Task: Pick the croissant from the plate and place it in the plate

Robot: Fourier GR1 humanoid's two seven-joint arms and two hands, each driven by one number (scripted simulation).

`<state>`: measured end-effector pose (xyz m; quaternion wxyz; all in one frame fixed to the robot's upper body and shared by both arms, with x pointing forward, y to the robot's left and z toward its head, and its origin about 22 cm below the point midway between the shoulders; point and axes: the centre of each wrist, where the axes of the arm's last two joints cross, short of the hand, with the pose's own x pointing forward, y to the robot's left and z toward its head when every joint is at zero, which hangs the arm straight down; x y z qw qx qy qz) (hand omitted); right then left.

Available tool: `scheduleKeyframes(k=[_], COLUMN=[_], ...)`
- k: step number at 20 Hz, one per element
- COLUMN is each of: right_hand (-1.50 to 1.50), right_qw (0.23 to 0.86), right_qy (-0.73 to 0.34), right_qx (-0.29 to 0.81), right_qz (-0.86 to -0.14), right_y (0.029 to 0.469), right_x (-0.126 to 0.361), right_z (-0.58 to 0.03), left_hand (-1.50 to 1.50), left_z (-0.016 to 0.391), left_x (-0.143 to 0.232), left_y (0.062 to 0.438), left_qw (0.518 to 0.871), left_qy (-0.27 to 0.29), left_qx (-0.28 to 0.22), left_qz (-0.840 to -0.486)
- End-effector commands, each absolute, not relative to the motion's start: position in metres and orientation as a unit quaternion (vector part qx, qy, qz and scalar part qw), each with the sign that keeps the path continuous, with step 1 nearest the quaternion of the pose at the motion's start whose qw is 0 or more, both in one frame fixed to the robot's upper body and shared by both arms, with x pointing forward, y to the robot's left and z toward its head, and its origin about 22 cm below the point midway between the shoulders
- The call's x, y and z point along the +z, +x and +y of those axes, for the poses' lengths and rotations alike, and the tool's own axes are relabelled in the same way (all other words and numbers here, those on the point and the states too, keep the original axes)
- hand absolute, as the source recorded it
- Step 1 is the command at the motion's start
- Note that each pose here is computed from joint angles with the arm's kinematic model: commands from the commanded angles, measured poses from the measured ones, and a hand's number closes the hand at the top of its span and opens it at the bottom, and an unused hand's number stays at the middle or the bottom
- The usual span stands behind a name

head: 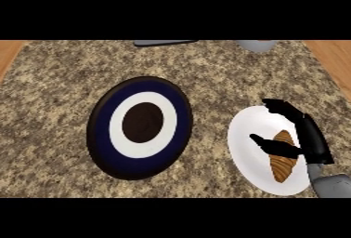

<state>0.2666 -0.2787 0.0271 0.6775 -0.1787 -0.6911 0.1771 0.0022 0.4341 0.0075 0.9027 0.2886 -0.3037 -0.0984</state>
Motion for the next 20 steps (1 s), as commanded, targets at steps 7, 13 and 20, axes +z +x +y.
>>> scheduleKeyframes(k=[7,13,20], right_hand=[-1.5,-1.5,-1.5], right_qw=[0.62,0.667,0.728], right_qy=[-0.258,-0.324,-0.351], right_qx=[0.163,0.232,0.333], right_qz=[-0.723,-0.629,-0.486], right_y=[0.28,0.274,0.265], right_x=[0.043,0.03,0.009], right_z=[-0.27,-0.295,-0.307], left_hand=[0.0,0.0,0.0], left_z=[0.404,0.411,0.419], left_x=[0.049,0.043,0.048], left_y=[0.102,0.087,0.081], left_qw=[0.769,0.774,0.764], left_qy=[0.227,0.234,0.241], left_qx=[-0.09,-0.092,-0.09], left_qz=[-0.591,-0.581,-0.592])
